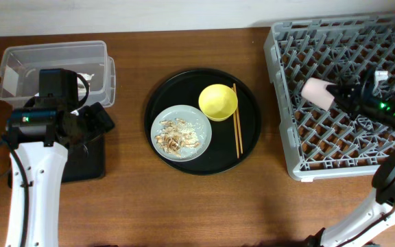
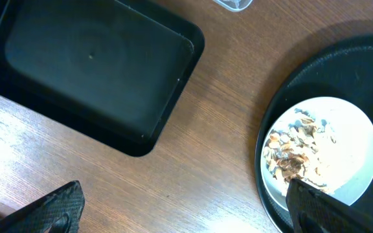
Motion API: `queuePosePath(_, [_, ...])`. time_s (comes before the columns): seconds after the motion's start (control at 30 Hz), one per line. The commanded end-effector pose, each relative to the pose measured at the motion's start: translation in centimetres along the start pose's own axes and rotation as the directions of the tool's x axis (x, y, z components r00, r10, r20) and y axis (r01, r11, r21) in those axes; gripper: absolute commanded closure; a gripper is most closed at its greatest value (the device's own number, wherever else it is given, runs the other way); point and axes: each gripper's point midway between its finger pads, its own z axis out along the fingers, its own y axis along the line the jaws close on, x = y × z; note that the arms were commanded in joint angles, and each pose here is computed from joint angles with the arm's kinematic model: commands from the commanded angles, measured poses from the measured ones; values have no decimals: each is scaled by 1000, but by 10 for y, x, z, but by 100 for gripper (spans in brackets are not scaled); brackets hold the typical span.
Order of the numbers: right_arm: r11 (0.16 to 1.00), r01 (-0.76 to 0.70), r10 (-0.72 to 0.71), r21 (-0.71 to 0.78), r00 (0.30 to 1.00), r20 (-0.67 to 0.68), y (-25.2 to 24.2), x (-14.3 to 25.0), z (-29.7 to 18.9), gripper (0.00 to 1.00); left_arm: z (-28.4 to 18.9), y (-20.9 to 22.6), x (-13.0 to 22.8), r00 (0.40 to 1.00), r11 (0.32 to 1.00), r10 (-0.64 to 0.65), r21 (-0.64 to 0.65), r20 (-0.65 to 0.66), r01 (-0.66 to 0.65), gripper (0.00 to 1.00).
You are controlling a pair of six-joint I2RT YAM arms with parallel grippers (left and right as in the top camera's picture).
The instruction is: Sort waste into correct bins and load items into the dishwasher rack
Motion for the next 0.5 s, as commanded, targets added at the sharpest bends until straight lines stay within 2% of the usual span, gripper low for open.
queuePosePath(0.0, [999,-19,18,27,999,46,-11,-7,-18,96,-4,4,-2,1000,1000,-15,-7,19,16,1])
queuePosePath(0.13, [996,-57,50,70,994,93,-19,-11,-39,95,-4,4,-2,1000,1000,-15,-7,19,16,1])
queuePosePath(0.3, [967,-102,77,234,991,113,-42,-6,-50,86,-4,4,-2,1000,1000,-15,-7,19,16,1])
queuePosePath(0.47, [943,-73,32,324,991,129,-32,-7,-58,74,-4,4,-2,1000,1000,-15,-7,19,16,1])
